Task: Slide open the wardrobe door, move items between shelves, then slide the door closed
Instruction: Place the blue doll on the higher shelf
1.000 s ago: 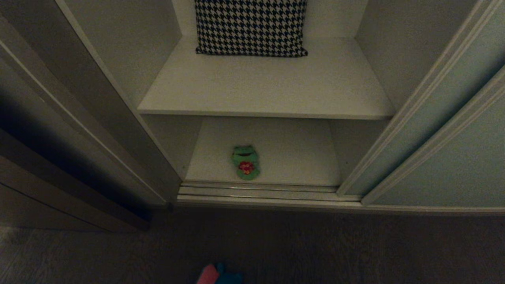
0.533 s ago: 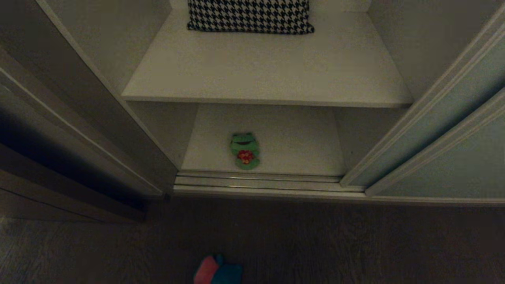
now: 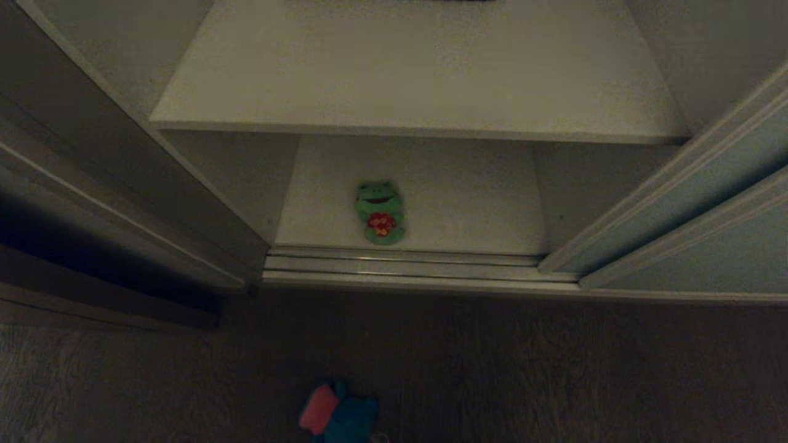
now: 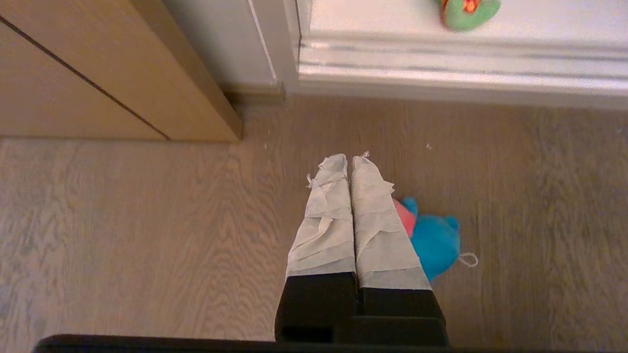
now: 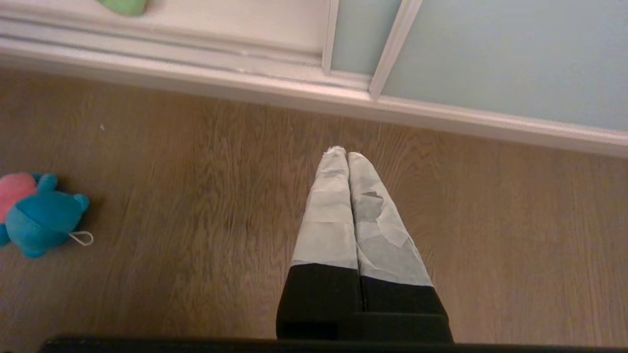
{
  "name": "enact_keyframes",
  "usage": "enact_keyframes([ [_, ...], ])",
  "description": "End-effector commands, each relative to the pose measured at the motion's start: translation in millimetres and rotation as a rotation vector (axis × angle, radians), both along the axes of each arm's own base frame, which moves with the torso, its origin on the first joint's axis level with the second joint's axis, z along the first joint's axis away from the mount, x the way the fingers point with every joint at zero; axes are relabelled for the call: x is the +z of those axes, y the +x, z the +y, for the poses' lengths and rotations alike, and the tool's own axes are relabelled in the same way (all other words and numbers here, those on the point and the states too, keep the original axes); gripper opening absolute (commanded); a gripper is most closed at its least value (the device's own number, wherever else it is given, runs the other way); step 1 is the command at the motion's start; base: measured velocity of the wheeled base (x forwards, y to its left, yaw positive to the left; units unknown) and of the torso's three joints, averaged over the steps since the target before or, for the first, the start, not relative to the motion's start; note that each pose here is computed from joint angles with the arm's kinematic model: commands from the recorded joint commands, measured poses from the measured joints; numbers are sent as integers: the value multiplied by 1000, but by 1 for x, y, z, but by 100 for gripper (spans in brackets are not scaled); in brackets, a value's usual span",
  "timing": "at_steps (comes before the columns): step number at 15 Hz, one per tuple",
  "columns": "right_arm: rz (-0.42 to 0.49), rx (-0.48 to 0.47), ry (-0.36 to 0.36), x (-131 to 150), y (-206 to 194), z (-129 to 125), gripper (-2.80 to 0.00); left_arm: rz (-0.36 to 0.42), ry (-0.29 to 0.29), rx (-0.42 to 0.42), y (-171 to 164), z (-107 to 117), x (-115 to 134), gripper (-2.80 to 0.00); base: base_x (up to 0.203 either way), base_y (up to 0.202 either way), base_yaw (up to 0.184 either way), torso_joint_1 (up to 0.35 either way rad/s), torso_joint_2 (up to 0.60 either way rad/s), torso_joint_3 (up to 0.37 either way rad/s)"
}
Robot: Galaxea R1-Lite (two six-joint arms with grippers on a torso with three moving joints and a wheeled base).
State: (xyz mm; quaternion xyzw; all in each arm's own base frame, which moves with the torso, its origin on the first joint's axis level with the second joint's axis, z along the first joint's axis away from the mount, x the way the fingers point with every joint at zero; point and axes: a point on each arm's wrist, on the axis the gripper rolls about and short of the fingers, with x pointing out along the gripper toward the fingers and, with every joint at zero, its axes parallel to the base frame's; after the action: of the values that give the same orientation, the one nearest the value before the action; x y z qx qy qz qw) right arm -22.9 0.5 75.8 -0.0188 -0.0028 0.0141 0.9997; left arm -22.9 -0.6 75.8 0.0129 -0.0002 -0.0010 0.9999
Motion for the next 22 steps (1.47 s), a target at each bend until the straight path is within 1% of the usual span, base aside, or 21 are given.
enact_keyframes([
  [1,-3,1,-1,0,0,0,-280,2,0,0,0,0,0,-280,0,0,0,3,6,-201],
  [22,-4,1,-1,0,0,0,-280,0,2,0,0,0,0,-280,0,0,0,3,3,-198],
])
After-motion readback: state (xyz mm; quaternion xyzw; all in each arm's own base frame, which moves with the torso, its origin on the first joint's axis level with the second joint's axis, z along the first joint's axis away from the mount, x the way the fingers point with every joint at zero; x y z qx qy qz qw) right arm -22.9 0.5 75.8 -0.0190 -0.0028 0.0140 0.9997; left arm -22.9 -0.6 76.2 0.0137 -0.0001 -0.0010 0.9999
